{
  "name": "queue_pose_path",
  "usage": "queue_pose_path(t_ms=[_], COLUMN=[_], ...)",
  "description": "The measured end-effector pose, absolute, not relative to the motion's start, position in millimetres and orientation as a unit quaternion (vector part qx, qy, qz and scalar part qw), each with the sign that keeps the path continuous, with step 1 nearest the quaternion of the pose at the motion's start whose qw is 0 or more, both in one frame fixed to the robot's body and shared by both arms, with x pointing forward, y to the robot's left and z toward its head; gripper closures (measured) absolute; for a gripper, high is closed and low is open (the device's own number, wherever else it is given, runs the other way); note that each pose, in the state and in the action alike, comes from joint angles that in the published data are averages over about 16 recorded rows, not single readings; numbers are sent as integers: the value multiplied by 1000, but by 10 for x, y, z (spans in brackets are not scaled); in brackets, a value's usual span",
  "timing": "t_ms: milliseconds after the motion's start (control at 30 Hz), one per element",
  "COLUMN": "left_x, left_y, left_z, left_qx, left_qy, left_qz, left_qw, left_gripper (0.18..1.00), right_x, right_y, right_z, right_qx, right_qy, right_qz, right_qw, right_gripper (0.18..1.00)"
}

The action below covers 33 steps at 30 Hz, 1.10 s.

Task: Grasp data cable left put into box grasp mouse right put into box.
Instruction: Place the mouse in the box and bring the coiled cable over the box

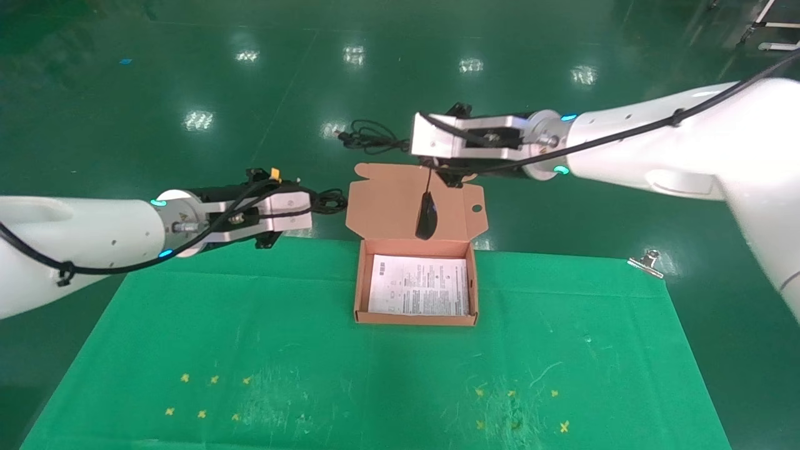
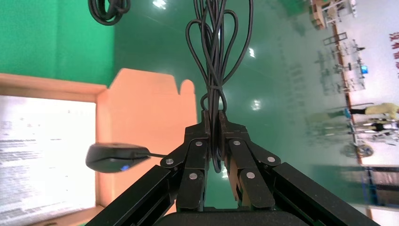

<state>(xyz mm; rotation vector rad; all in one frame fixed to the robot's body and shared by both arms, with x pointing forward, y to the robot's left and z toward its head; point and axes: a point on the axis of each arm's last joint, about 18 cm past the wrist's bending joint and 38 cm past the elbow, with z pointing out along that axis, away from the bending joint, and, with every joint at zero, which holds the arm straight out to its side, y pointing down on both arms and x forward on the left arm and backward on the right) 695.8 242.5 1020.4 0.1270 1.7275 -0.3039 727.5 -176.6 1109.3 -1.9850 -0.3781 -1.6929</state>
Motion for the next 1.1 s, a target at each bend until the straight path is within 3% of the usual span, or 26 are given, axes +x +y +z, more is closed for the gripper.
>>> queue_pose_path(t_ms=[733, 1100], left_x=[6896, 6873], left_y=[2797, 2822], left_z=[9824, 9810], left_qx=[10, 5], left_qy=[793, 795], left_qz=[-84, -79], left_qw=[603, 601], left_gripper=[951, 951], right_x=[7445, 7573], right_y=[-1351, -1419], right_z=[10372, 9872], right_qx=[-763, -788], right_qy=[-137, -69], right_qz=[-568, -532], right_qw=[277, 302], right_gripper=[972, 972])
